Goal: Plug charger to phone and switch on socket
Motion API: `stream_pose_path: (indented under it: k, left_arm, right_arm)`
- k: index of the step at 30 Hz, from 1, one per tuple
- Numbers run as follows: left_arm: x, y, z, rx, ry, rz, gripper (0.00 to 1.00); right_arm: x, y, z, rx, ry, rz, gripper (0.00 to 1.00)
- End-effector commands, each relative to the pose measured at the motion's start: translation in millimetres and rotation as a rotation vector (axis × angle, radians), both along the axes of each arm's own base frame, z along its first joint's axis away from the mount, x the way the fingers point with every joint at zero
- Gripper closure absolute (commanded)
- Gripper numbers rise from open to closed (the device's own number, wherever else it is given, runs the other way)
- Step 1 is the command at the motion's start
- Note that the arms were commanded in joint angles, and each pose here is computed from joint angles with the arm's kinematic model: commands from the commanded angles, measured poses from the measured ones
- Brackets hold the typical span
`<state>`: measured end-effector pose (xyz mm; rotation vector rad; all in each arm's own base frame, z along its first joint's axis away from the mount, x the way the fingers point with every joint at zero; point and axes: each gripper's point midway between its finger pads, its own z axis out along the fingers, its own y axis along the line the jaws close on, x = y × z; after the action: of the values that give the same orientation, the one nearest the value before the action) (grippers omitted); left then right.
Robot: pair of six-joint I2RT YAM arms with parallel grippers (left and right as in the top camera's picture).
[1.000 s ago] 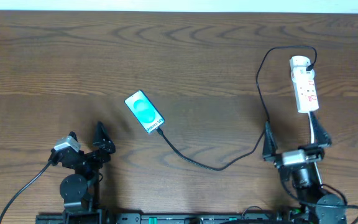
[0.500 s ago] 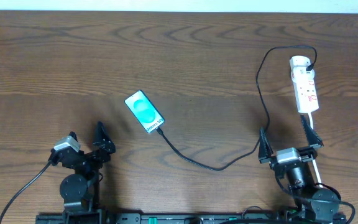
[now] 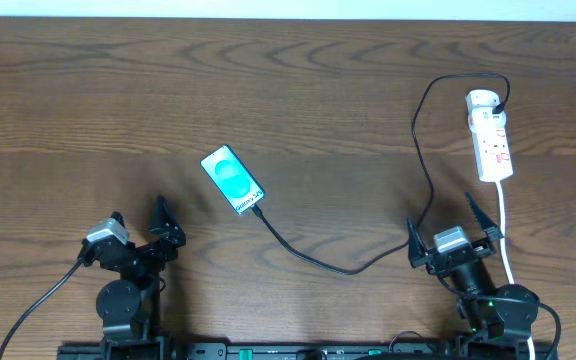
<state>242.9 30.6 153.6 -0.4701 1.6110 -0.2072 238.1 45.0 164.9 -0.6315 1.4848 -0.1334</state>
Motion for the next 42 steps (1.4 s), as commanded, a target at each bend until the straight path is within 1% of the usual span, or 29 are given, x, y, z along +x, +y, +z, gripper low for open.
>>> stream_pose_path:
  k: [1, 9, 42]
  left_arm:
    - [-1.8, 4.8, -17.1, 0.016, 0.056, 0.025, 0.1]
    - [-1.8, 4.8, -17.1, 0.016, 0.056, 0.025, 0.1]
    - [-1.8, 4.8, -17.1, 0.015, 0.056, 0.025, 0.1]
  right_arm:
    - [-1.9, 6.0, -0.5, 0.003, 0.001, 0.029, 0.01]
    - [-1.6, 5.1, -0.4, 0.076, 0.026, 0.021, 0.01]
    - [-1.6, 5.1, -0.2, 0.077, 0.025, 0.021, 0.01]
